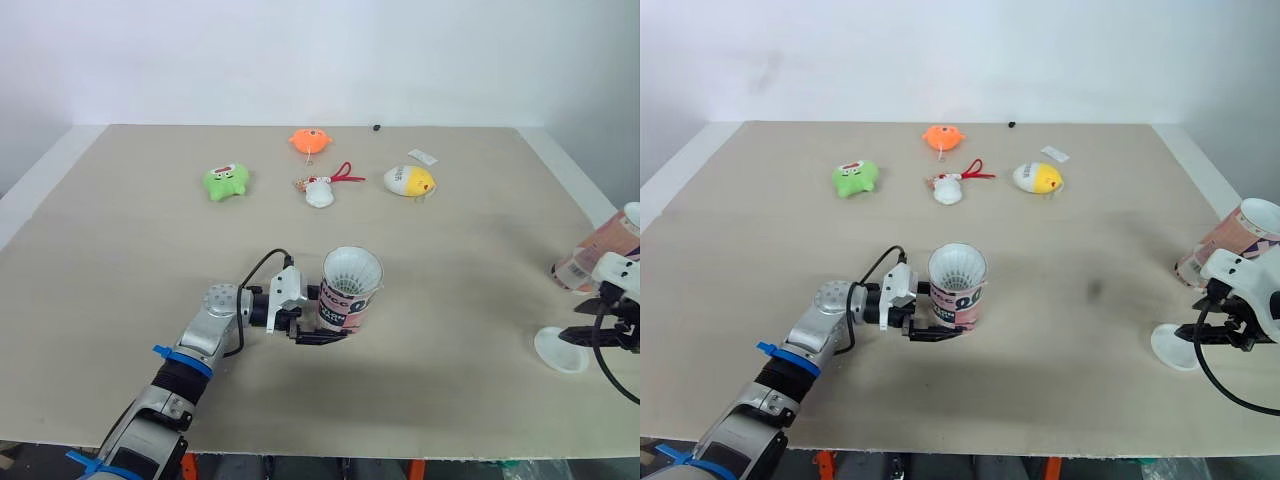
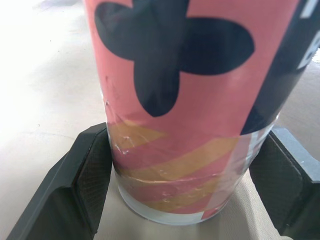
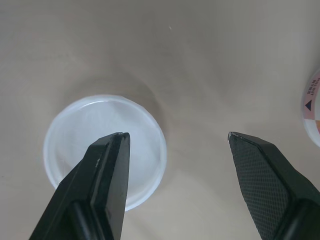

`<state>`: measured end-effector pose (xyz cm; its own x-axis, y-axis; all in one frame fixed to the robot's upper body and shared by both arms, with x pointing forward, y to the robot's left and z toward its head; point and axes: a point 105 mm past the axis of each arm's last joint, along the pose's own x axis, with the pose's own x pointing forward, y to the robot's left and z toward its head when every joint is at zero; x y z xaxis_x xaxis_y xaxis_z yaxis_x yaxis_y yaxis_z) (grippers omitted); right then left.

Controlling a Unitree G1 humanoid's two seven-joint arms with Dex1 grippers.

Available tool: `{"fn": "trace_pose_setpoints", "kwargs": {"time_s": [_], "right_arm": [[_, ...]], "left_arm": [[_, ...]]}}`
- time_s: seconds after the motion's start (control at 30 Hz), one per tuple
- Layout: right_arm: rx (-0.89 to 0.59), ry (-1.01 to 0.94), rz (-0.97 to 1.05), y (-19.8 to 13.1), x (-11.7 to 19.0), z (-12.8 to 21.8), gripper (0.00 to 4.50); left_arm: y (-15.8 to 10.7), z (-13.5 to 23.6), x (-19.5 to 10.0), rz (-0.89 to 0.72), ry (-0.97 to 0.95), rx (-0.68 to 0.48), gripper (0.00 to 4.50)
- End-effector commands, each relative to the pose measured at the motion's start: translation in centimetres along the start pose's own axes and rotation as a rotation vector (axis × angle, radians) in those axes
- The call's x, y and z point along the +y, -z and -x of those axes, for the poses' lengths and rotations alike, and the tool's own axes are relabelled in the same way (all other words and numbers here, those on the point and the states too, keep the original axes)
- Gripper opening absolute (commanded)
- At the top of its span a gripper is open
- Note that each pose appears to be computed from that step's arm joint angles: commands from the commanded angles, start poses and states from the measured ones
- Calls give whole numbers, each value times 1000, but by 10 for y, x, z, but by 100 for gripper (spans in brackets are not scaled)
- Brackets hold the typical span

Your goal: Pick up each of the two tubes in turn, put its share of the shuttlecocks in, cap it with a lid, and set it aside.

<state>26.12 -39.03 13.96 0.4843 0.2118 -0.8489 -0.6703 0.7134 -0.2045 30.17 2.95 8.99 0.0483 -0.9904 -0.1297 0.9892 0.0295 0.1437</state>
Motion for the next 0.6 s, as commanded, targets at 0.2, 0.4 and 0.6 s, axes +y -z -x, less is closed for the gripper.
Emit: {"fn": "trace_pose_setpoints", "kwargs": {"time_s": [0.2, 0.4, 0.6], "right_arm": [[23, -63, -13, 3, 1, -9, 339], [36, -111, -2, 7, 8, -9, 172], [29, -107, 2, 5, 6, -4, 11]], "left_arm": [[-13, 4, 5, -38, -14, -23, 386], [-13, 5, 6, -40, -24, -23, 386], [-15, 3, 8, -43, -29, -27, 386]]}}
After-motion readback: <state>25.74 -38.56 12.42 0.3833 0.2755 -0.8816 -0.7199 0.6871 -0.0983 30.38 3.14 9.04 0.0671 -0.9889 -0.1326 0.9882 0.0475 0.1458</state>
